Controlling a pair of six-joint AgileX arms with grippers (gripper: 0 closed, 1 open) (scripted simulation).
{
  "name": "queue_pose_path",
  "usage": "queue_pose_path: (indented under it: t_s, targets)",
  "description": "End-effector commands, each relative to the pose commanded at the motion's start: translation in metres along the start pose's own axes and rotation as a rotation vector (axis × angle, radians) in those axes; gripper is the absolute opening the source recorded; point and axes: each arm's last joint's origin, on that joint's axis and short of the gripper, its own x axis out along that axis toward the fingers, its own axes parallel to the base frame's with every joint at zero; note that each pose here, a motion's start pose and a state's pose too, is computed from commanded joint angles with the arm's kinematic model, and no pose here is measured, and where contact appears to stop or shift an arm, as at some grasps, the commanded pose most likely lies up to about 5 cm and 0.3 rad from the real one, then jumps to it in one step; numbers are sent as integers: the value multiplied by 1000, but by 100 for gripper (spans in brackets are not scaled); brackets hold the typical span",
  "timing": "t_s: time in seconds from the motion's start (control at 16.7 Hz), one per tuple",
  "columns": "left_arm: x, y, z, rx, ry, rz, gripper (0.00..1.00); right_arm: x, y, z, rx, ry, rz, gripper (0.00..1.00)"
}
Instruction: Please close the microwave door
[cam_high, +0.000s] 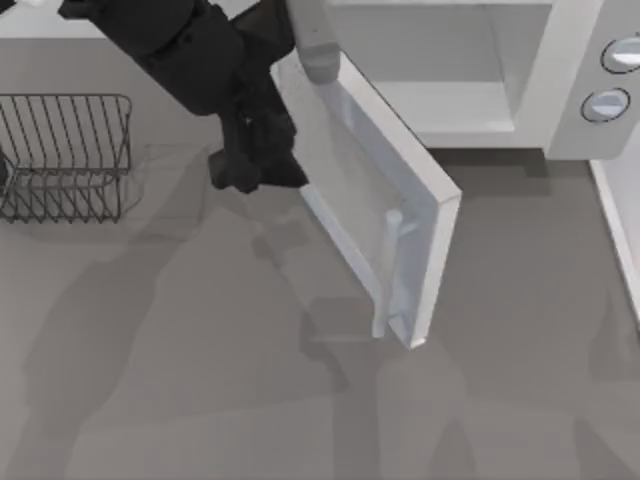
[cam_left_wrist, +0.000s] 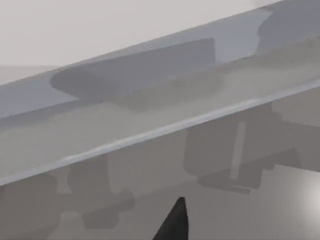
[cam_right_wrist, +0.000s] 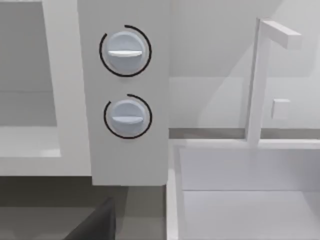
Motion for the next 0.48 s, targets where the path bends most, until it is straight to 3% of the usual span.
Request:
queue_pose_path:
  t_s: [0.3, 0.48]
  targets:
    - [0, 0, 0, 0, 0, 0, 2, 0, 0, 0, 0, 0, 0, 100]
    - [0, 0, 0, 0, 0, 0, 0, 0, 0, 0, 0, 0, 0, 100]
